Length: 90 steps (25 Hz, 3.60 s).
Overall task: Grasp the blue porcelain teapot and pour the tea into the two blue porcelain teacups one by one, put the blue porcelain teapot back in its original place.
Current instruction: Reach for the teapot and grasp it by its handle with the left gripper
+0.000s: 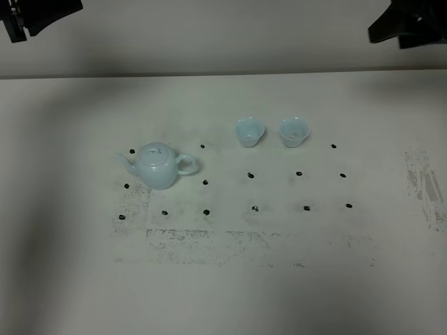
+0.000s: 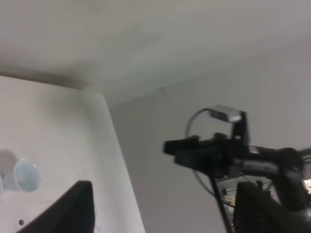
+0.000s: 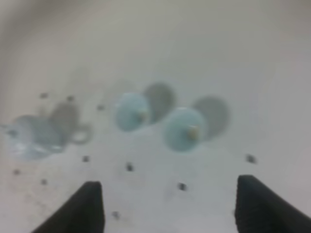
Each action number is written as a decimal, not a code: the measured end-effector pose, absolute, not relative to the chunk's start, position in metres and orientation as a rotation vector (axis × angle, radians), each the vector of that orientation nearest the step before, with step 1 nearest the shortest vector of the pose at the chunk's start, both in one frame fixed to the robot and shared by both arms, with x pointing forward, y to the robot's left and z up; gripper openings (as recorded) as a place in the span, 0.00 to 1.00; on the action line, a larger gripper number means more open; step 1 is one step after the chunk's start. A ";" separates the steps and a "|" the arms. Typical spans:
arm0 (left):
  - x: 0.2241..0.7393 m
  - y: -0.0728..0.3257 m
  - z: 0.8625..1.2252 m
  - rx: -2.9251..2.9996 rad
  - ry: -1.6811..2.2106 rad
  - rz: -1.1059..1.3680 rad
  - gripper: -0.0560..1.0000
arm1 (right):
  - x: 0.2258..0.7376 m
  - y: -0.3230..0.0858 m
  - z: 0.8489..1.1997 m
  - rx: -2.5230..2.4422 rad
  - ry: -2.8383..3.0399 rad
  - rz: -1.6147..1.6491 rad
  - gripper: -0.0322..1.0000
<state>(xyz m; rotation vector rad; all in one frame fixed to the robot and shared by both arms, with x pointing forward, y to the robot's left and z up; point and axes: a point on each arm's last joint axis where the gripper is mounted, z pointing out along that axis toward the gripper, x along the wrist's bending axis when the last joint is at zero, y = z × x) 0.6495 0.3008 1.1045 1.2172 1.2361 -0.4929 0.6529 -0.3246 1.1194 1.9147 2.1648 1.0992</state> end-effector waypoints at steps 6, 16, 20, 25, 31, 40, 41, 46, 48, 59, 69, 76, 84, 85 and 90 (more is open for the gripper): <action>0.648 0.301 1.105 1.253 1.222 -0.462 0.64 | 0.597 -0.329 1.159 1.903 2.064 0.909 0.59; 0.646 0.301 1.109 1.277 1.188 -0.426 0.64 | 0.480 -0.322 1.202 1.768 1.711 0.599 0.58; 0.646 0.301 1.109 1.282 1.182 -0.419 0.64 | 0.424 -0.313 1.197 1.679 1.632 0.551 0.58; 0.646 0.301 1.109 1.292 1.169 -0.405 0.64 | 0.354 -0.313 1.174 1.631 1.580 0.593 0.58; 0.646 0.301 1.109 1.294 1.166 -0.403 0.64 | 0.292 -0.315 1.133 1.638 1.561 0.694 0.58; 0.646 0.301 1.109 1.295 1.165 -0.402 0.64 | 0.250 -0.308 1.088 1.615 1.605 0.842 0.58; 0.646 0.301 1.109 1.297 1.166 -0.401 0.64 | 0.247 -0.308 1.085 1.604 1.611 0.851 0.58; 0.646 0.301 1.106 1.321 1.176 -0.396 0.64 | 0.234 -0.305 1.075 1.531 1.625 0.921 0.58; 0.645 0.301 1.105 1.335 1.181 -0.392 0.64 | 0.230 -0.304 1.069 1.508 1.632 0.944 0.58; 0.645 0.301 1.105 1.340 1.183 -0.391 0.64 | 0.227 -0.299 1.054 1.442 1.704 0.971 0.58; 0.645 0.301 1.105 1.340 1.183 -0.391 0.64 | 0.227 -0.298 1.054 1.436 1.711 0.980 0.58; 0.645 0.301 1.105 1.340 1.183 -0.391 0.64 | 0.227 -0.298 1.055 1.436 1.709 0.982 0.58; 0.645 0.301 1.105 1.340 1.183 -0.391 0.64 | 0.227 -0.298 1.055 1.436 1.707 0.982 0.58; 0.645 0.301 1.105 1.341 1.183 -0.390 0.64 | 0.227 -0.297 1.055 1.443 1.701 0.980 0.58; 0.645 0.301 1.105 1.342 1.181 -0.389 0.64 | 0.227 -0.296 1.055 1.491 1.645 0.952 0.58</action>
